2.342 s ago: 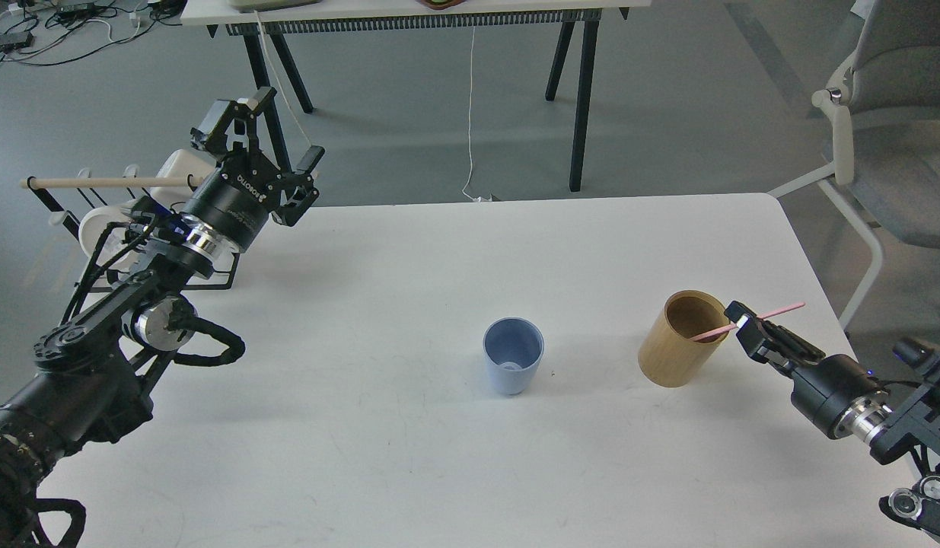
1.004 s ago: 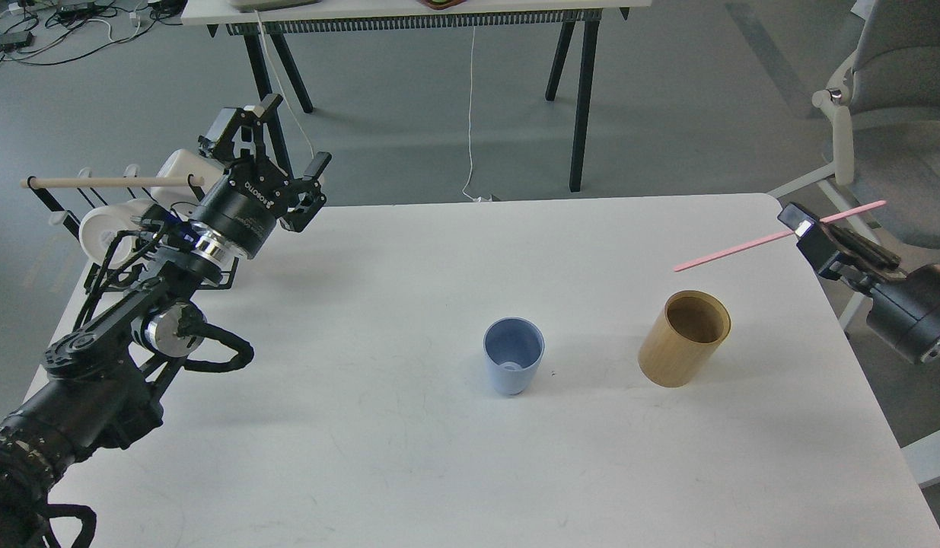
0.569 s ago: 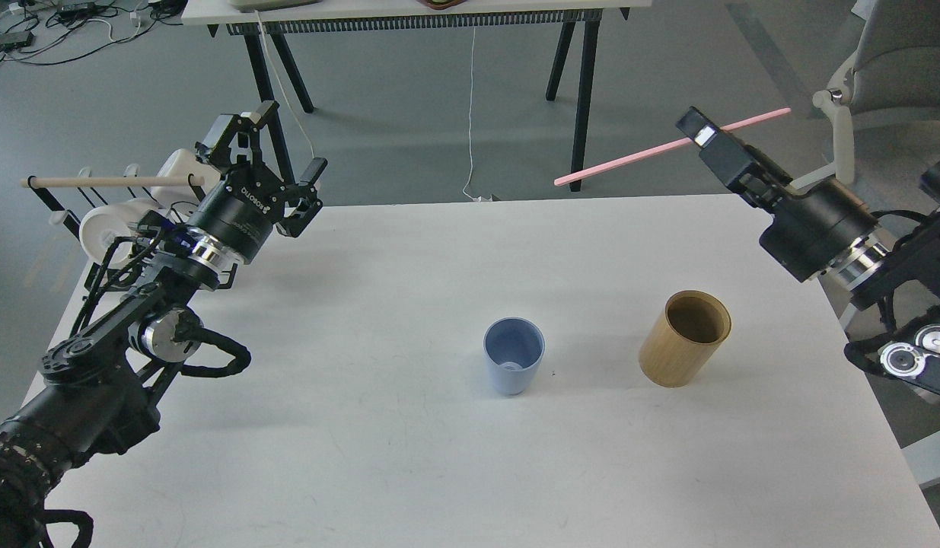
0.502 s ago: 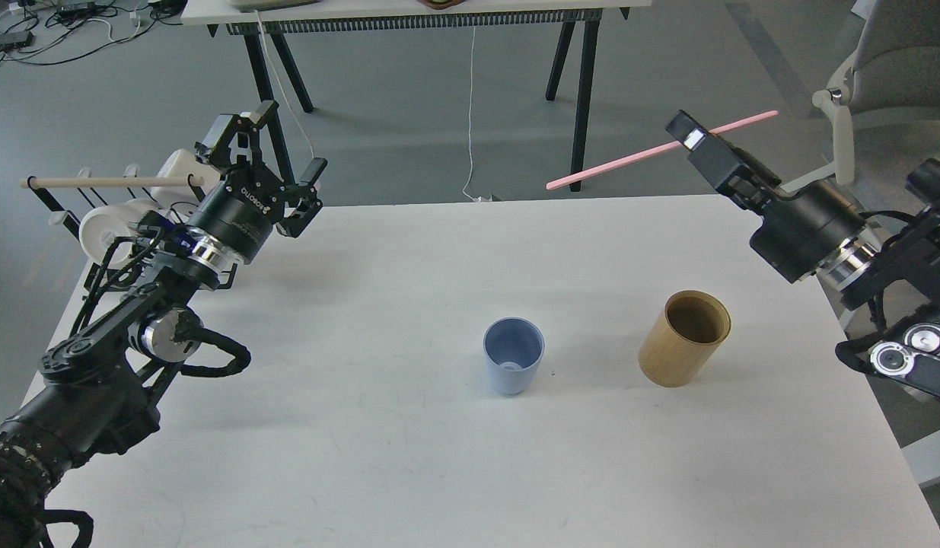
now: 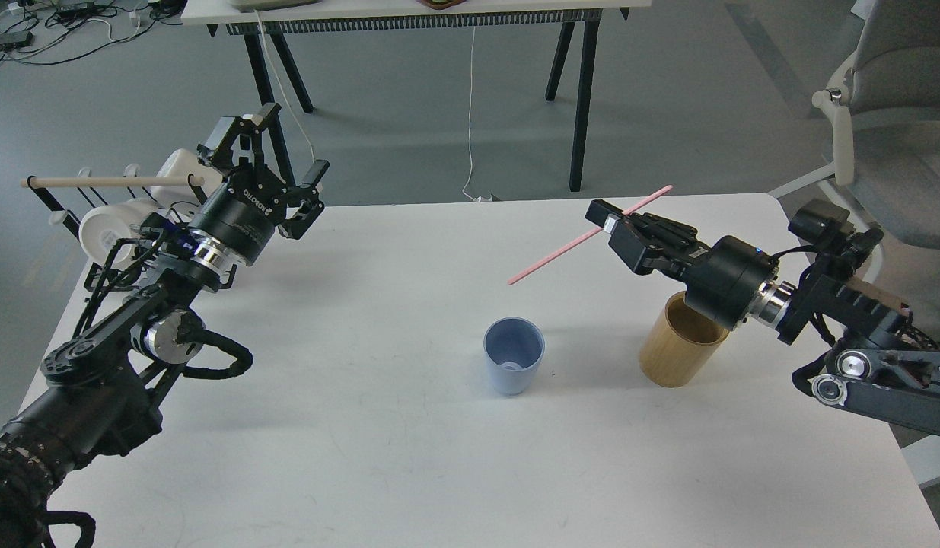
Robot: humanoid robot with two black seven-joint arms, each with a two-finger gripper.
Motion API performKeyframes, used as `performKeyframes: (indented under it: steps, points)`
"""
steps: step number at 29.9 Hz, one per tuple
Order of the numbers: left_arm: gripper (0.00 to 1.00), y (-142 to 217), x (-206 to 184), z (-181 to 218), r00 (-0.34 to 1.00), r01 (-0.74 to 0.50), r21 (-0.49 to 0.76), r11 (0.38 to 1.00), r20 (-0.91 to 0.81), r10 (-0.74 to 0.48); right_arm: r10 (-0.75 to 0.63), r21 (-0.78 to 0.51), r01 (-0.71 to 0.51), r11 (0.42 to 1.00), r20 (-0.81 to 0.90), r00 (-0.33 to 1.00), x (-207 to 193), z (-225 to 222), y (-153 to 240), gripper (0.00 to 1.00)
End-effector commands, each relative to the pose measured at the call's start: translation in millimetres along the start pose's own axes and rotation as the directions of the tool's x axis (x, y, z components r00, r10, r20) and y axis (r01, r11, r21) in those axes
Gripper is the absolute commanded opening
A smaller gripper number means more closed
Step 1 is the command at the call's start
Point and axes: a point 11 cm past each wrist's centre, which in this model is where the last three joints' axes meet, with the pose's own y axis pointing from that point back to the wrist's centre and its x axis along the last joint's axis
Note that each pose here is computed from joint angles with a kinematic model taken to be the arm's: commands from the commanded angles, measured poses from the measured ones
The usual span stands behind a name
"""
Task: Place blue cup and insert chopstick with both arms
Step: 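Carry the pink stick over the blue cup, then lower the pink stick into the blue cup and release it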
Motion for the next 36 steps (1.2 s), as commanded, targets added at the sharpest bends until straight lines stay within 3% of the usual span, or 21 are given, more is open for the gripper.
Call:
performKeyframes:
  steps: [1, 13, 29, 36]
  points:
    - [0.99, 1, 0, -2, 1.0, -0.001, 0.003, 1.0, -0.002, 0.001, -0.037, -0.022, 0.036, 0.999, -0.045, 0.998, -8, 12, 5, 0.04]
    - [0.99, 5, 2, -5, 1.0, -0.011, 0.01, 1.0, -0.005, 0.011, -0.056, 0.016, 0.057, 0.998, -0.055, 0.997, -21, 6, -16, 0.04]
    - [0.99, 8, 5, -8, 1.0, -0.023, 0.017, 1.0, -0.006, 0.023, -0.12, 0.021, 0.123, 0.992, -0.084, 0.989, -30, 6, -12, 0.05]
    - [0.99, 8, 5, -8, 1.0, -0.023, 0.017, 1.0, -0.006, 0.023, -0.15, 0.03, 0.153, 0.988, -0.075, 0.986, -42, 3, -14, 0.13]
